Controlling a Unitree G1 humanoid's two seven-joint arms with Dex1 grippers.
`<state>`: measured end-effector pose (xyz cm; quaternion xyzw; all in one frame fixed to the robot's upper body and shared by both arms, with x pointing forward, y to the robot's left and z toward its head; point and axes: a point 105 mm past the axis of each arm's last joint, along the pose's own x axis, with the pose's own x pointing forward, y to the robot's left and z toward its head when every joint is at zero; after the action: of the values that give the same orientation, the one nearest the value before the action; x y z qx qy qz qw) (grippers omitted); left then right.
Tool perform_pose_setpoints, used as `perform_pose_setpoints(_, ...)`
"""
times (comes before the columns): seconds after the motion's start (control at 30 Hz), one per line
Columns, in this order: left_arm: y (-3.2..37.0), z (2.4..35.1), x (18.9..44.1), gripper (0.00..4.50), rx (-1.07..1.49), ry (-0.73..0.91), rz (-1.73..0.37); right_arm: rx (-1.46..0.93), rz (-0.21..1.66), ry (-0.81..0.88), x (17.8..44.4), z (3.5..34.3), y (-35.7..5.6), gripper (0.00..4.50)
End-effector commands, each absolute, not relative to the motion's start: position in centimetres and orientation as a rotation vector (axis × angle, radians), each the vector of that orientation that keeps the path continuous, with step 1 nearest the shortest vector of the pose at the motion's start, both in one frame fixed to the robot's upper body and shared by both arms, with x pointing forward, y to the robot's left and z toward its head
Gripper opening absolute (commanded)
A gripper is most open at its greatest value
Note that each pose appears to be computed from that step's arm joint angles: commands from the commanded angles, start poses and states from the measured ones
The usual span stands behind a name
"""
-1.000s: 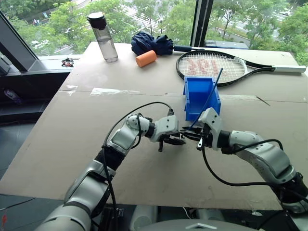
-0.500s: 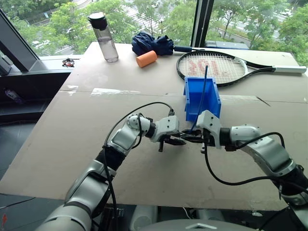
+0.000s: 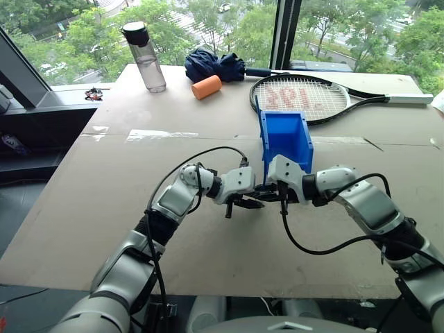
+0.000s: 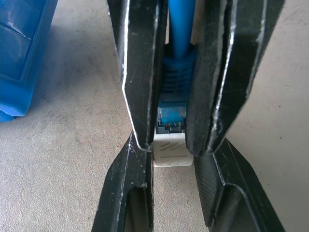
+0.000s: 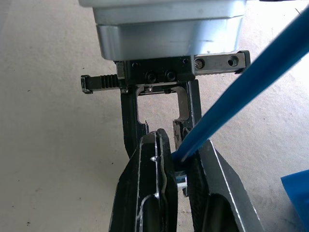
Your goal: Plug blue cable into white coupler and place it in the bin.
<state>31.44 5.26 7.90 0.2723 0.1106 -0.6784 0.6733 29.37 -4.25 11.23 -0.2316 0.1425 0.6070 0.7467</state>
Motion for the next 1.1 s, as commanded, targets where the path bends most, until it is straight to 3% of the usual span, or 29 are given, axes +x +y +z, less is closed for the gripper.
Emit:
perform_pose_setpoints(0.03,4.4,8.4,31.4,0.55,0.617,0.196,-1.527,-0.509,1.305,0.495,28.6,7.0,-5.2,0.00)
perform_pose_setpoints(0.1,4.2,9.1,30.4,0.55,0.534,0.183,-1.578,-0.463,1.291,0.456,28.6,7.7,-5.2,0.00)
perform_pose_setpoints(0.13,4.1,9.6,30.4,1.57,0.506,0.154,-1.568,-0.432,1.283,0.414,28.7,8.3,-5.0,0.00)
perform_pose_setpoints(0.17,4.2,10.0,30.6,1.86,0.493,0.124,-1.533,-0.387,1.269,0.376,28.8,9.1,-4.9,0.00)
perform_pose_setpoints(0.33,7.8,10.2,29.7,4.29,0.365,0.103,-1.336,-0.190,1.108,0.210,29.7,13.9,-6.3,0.00)
perform_pose_setpoints(0.37,8.7,10.2,29.1,4.48,0.327,0.111,-1.302,-0.177,1.050,0.185,30.2,14.8,-7.0,0.00)
perform_pose_setpoints(0.5,11.7,12.4,27.4,4.48,0.149,0.058,-1.103,-0.025,0.798,0.093,33.0,20.4,-9.4,0.00)
perform_pose_setpoints(0.57,12.2,13.6,26.5,4.48,0.111,0.028,-1.051,0.014,0.772,0.113,33.7,22.0,-9.8,0.00)
perform_pose_setpoints(0.73,11.8,15.4,25.7,4.48,0.090,-0.009,-1.014,-0.040,0.652,0.214,37.6,22.5,-10.8,0.00)
perform_pose_setpoints(0.77,11.6,15.9,25.8,4.50,0.088,-0.027,-1.009,-0.050,0.631,0.231,38.7,22.2,-11.1,0.67)
perform_pose_setpoints(0.83,11.1,16.8,26.2,4.50,0.086,-0.058,-1.012,-0.150,0.587,0.245,40.0,21.7,-11.8,1.19)
perform_pose_setpoints(0.93,10.8,17.5,26.5,4.50,0.083,-0.077,-1.004,-0.168,0.587,0.186,40.3,23.3,-11.8,2.58)
perform_pose_setpoints(0.97,10.8,17.6,26.6,4.50,0.079,-0.080,-1.001,-0.177,0.589,0.159,40.2,23.9,-11.9,3.23)
perform_pose_setpoints(1.03,10.7,17.6,26.7,4.50,0.083,-0.077,-0.997,-0.208,0.604,0.118,39.4,24.5,-12.1,4.10)
perform_pose_setpoints(1.07,10.6,17.5,26.6,4.50,0.089,-0.076,-1.000,-0.231,0.638,0.088,38.4,24.7,-12.1,4.40)
perform_pose_setpoints(1.1,10.6,17.5,26.6,4.50,0.091,-0.075,-1.002,-0.247,0.682,0.072,37.1,24.7,-12.1,4.40)
